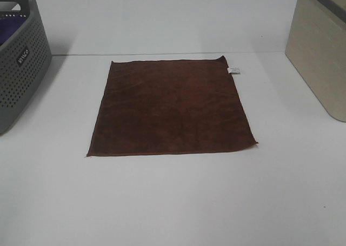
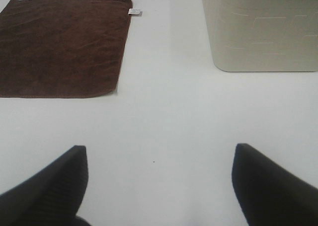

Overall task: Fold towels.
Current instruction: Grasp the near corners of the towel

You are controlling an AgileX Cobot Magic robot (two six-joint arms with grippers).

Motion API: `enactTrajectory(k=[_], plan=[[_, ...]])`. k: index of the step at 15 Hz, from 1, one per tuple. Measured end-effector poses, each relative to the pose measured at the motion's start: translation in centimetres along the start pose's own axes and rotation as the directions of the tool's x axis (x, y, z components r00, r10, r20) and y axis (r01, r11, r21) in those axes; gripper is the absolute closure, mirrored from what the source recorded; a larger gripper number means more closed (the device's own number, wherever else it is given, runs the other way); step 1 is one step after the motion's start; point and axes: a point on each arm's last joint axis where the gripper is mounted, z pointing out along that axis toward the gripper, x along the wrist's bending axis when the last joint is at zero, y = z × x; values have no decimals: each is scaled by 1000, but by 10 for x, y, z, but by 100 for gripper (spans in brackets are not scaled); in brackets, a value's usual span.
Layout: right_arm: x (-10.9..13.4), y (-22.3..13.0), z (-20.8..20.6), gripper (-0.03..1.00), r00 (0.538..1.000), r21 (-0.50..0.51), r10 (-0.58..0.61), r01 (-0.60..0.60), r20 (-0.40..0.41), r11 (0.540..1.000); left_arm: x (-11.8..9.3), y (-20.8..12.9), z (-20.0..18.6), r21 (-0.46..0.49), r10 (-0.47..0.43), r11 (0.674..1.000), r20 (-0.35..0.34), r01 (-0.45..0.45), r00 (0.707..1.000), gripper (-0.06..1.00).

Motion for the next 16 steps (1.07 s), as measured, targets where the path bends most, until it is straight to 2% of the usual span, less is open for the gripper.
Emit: enactTrajectory(k=[2,3,4,7,10,13,16], plan=[[0,3,3,21,1000,19,2,-2,-1,1000,0,7,2,-7,-5,1000,4,5,1000,19],[-1,12,9,24,1000,51,-2,3,-15,999,-4,21,7,-69,-30,997,41,33,999,20],[-2,21,11,26,1000,35,-8,9,-28,999,-6,29,12,-93,-52,994,73,59,996,20],[-1,52,22,27,997,40,-20,23,-69,999,-13,48,34,-78,-122,988,142,134,982,20],[0,86,53,27,996,185,-9,25,-88,982,-21,63,78,55,-211,977,198,204,957,20],[3,116,88,27,993,312,31,6,-114,950,-30,72,129,245,-243,952,232,185,942,20],[8,135,135,27,986,446,80,-6,-149,895,-37,80,178,382,-277,908,246,170,929,20]])
